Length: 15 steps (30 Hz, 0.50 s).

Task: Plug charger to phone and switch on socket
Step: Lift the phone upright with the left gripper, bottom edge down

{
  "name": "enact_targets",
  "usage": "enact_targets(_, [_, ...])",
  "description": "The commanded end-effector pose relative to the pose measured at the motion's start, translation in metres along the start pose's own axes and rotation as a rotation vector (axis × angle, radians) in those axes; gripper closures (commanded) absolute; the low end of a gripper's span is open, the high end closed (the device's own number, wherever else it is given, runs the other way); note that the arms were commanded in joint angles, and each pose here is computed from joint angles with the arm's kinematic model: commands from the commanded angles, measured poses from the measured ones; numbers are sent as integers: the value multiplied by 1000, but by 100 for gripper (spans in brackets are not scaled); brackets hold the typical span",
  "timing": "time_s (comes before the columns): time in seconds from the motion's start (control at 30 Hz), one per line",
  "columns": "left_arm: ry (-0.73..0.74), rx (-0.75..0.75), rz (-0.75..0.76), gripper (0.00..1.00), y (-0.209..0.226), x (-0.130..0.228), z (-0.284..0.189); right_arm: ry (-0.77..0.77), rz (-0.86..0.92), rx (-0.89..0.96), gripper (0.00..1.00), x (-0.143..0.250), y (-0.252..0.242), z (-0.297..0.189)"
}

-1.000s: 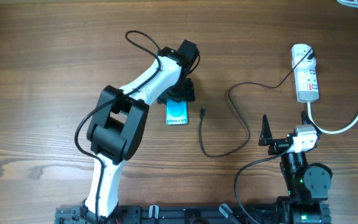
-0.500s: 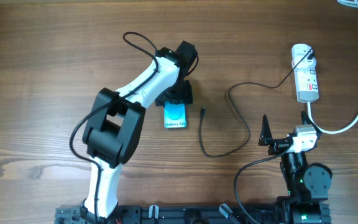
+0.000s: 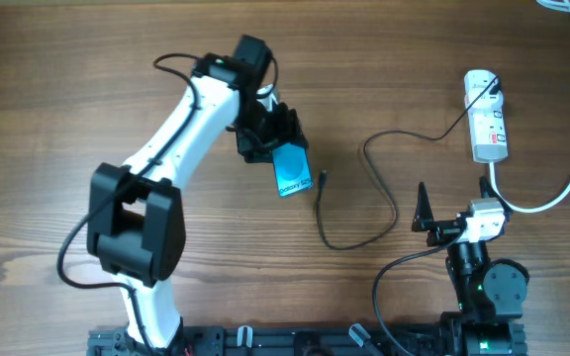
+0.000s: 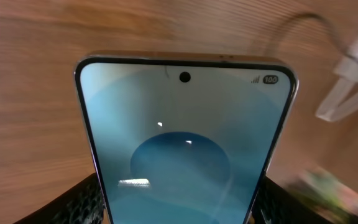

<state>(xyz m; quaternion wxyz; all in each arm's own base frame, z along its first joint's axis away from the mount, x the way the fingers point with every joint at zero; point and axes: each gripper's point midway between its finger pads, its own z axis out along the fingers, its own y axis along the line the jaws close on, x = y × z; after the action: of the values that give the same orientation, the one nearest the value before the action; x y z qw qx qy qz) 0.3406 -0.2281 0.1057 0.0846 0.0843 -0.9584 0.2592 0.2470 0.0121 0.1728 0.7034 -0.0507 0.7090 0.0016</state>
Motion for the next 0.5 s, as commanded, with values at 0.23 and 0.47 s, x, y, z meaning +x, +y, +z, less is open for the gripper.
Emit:
enact_targets(0.23, [284,643,-54,32,-73,33,-77,-6,-9,10,0,-1,-1,0])
enact_targets(0.47, [382,900,-67,31,-88,35,-122,-6,-8,10,0,-1,-1,0])
